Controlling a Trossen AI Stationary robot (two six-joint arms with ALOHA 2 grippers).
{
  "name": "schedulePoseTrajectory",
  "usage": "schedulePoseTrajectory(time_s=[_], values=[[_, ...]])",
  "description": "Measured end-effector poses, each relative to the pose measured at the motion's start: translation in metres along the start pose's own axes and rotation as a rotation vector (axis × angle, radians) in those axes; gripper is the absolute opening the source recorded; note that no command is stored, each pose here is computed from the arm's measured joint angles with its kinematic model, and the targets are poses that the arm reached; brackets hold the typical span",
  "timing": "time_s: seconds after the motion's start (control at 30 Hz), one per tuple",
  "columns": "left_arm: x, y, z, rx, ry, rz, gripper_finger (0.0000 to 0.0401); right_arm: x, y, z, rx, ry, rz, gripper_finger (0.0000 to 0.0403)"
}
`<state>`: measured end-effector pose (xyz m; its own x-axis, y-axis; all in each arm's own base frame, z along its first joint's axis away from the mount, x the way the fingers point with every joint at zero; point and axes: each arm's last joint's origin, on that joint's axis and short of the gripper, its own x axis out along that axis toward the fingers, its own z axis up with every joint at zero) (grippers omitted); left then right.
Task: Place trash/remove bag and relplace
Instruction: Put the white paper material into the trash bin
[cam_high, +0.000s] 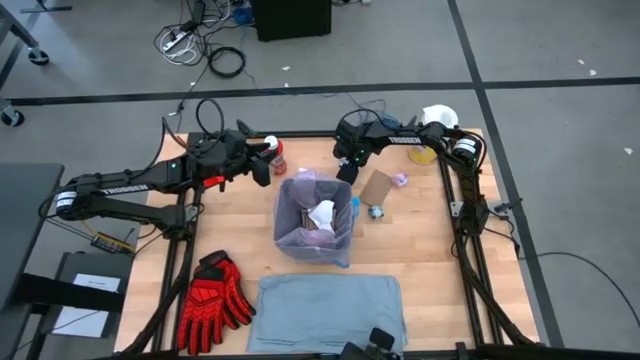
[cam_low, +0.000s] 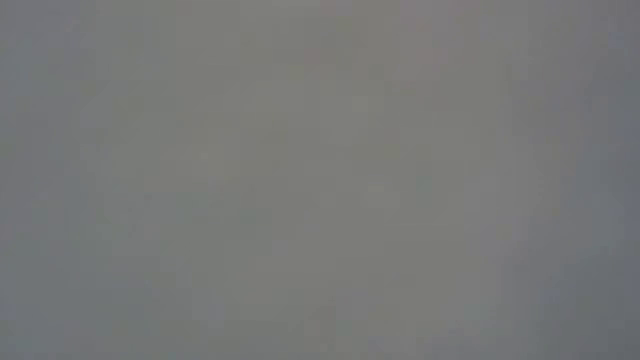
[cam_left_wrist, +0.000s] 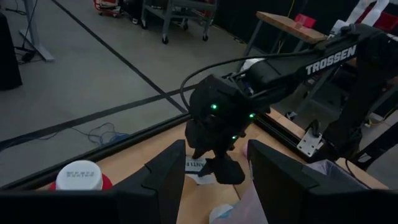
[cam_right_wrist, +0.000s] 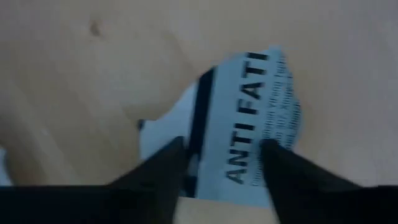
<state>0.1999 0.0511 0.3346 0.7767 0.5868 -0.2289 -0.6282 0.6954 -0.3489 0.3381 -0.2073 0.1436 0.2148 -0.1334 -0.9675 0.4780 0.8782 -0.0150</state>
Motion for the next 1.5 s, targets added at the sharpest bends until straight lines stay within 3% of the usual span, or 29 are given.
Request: schedulePoseTrajectory(time_s=[0.1,0.17,0.33,0.6,0.83,1.27,1.5], values=[[0.000,0.000,0.000,-0.001,0.000,0.000,0.0183,0.000,0.004,-0.002,-0.017,0.018,0.003,0.0059],[0.000,0.000,0.000,-0.001,0.000,0.000,0.0183,0.001,0.006,-0.002,-0.039,0.018,-0.001,0.0018],[0.000,0.000,0.000,-0.006,-0.001,0.000,0.0183,-0.006,0.007,-0.002,0.009,0.008,-0.060,0.0015],[0.000,0.000,0.000,-0.008,0.006,-0.011,0.0183,-0.066,0.013,0.003,0.012,-0.167,-0.080,0.0017],[0.000,0.000,0.000,-0.002,0.007,-0.014,0.0183,-0.075,-0.001,0.006,-0.074,-0.226,-0.090,0.0064],[0.000,-0.001,0.000,-0.004,0.018,-0.037,0.0183,-0.034,-0.021,0.002,-0.155,-0.083,-0.103,0.0274],[0.000,-0.001,0.000,-0.011,0.017,-0.037,0.0184,-0.025,-0.024,0.002,-0.157,-0.060,-0.110,0.0288]])
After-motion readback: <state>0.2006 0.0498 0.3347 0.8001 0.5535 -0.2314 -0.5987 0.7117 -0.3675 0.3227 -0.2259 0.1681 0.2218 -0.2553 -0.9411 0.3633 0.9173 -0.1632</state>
